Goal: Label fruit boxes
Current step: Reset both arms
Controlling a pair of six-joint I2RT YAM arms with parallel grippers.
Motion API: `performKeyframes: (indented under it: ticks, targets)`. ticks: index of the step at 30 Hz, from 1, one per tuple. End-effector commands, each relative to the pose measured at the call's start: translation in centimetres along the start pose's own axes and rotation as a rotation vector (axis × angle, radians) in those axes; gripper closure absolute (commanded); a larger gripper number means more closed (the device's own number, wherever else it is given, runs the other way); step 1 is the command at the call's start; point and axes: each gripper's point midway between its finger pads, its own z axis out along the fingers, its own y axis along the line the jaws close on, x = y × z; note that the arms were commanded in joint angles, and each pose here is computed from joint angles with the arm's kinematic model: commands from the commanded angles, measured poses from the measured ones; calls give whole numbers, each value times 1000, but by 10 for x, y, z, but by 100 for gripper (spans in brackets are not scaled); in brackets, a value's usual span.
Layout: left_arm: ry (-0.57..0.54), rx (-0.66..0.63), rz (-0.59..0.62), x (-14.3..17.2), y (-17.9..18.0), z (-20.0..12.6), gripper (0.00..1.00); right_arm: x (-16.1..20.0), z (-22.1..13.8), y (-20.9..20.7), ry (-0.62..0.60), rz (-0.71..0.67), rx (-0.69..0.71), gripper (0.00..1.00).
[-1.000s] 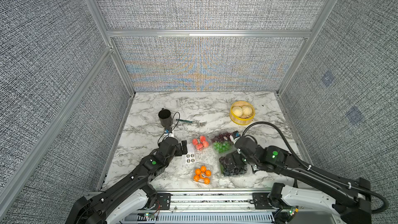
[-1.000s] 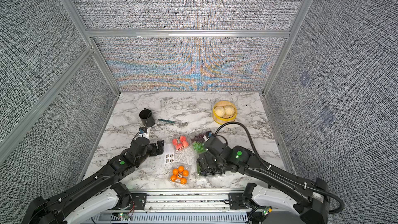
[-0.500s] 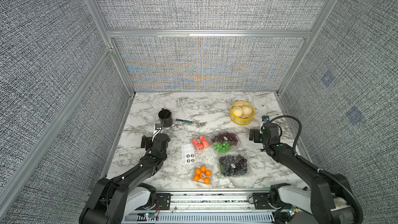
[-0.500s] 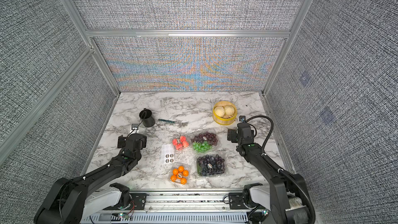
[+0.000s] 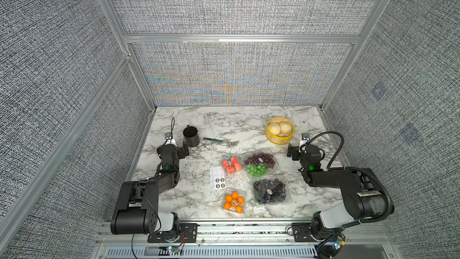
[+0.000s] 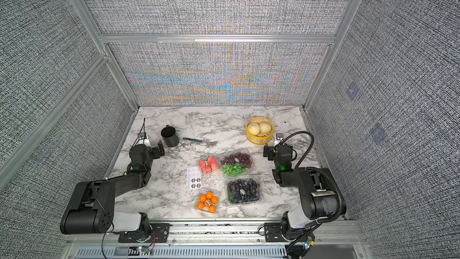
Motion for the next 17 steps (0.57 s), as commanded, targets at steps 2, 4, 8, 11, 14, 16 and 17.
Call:
performKeyframes:
  ticks: [2, 4, 8, 11, 14, 16, 17]
  targets:
    - [-104, 136, 40, 5, -24, 5, 0, -1, 0, -2, 10, 0, 9, 1]
    - [-45, 140, 44, 7, -25, 6, 0, -1, 1, -2, 15, 0, 11, 1]
    - [23, 123, 13, 9, -22, 7, 0, -1, 1, -1, 10, 0, 10, 1]
    - [-60, 144, 58, 7, -26, 5, 0, -1, 1, -2, 11, 0, 10, 1]
    - [-87, 99, 31, 6, -17, 1, 0, 2, 6, -1, 34, 6, -7, 1]
    - [-85, 99, 34, 6, -17, 3, 0, 1, 3, -1, 20, 5, -7, 1]
    - [-95, 105, 39, 6, -18, 2, 0, 0, 1, -2, 12, 8, -5, 1]
